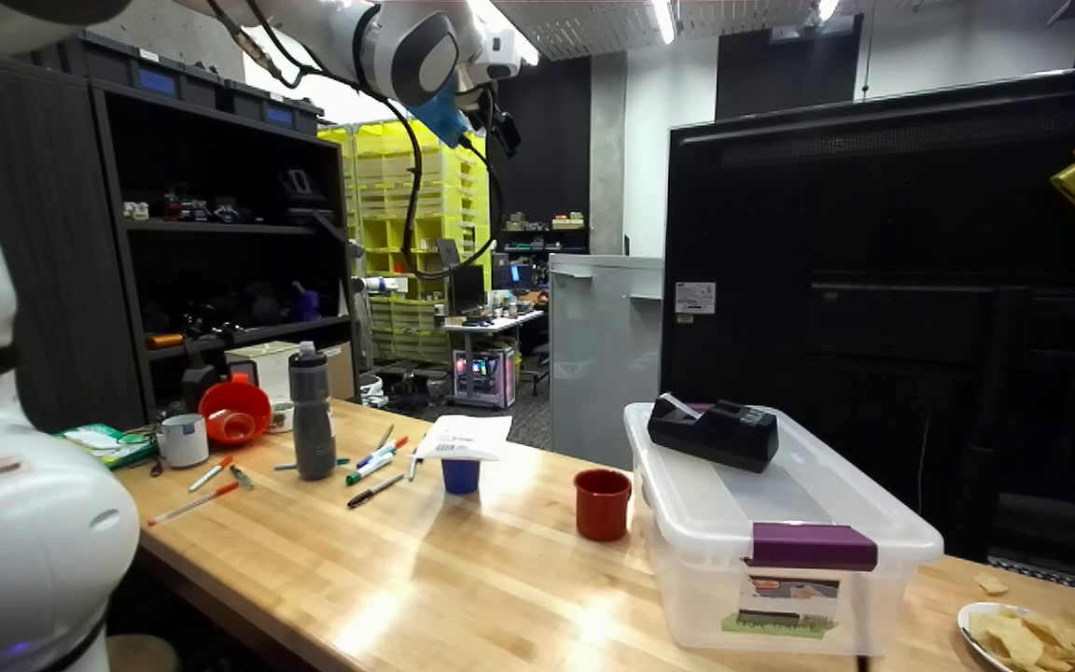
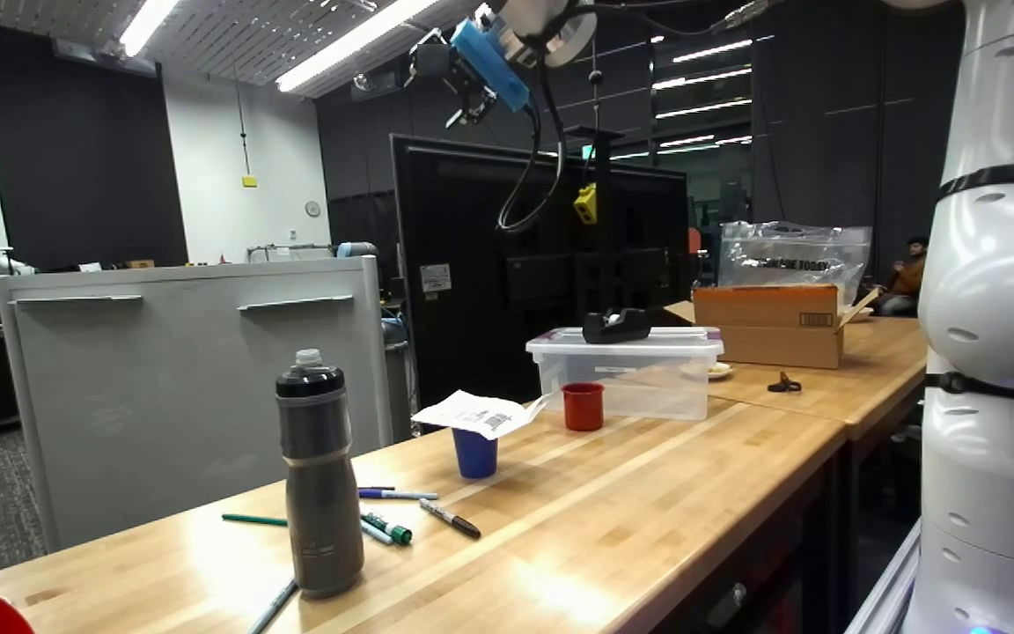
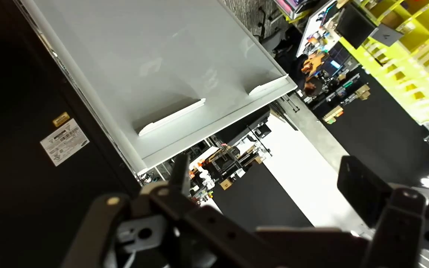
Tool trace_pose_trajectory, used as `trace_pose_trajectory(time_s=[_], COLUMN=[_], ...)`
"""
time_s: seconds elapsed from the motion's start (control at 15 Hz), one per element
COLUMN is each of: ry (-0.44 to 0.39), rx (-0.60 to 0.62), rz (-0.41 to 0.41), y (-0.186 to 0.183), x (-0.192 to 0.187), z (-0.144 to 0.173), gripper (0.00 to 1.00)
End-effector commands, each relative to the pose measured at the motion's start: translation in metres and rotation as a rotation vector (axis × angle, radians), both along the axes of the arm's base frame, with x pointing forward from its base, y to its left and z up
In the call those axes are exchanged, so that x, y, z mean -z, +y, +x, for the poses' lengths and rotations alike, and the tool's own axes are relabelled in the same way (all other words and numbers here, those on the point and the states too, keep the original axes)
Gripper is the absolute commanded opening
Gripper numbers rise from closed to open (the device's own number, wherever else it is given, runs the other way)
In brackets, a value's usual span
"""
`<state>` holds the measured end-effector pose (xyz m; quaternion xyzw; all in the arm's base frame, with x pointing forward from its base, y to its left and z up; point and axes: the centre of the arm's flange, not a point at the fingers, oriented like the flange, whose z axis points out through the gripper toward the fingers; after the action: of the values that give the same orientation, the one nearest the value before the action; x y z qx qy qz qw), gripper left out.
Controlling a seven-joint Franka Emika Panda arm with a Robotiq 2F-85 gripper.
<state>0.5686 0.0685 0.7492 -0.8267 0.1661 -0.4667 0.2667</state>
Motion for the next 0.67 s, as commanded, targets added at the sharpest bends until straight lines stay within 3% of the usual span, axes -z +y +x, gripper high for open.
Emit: trace_pose_trajectory(time_s=[0.0, 0.47, 0.6], ry=[0.001, 0.001, -0.006], rx=[0.000, 0.000, 0.009], rz=[0.000, 0.001, 0.034], y=[0.0001, 0.0000, -0.0037], x=[0.0001, -0.0002, 0.0036], z=[0.0001, 0.0001, 0.0028], gripper=[1.00, 1.00, 1.00])
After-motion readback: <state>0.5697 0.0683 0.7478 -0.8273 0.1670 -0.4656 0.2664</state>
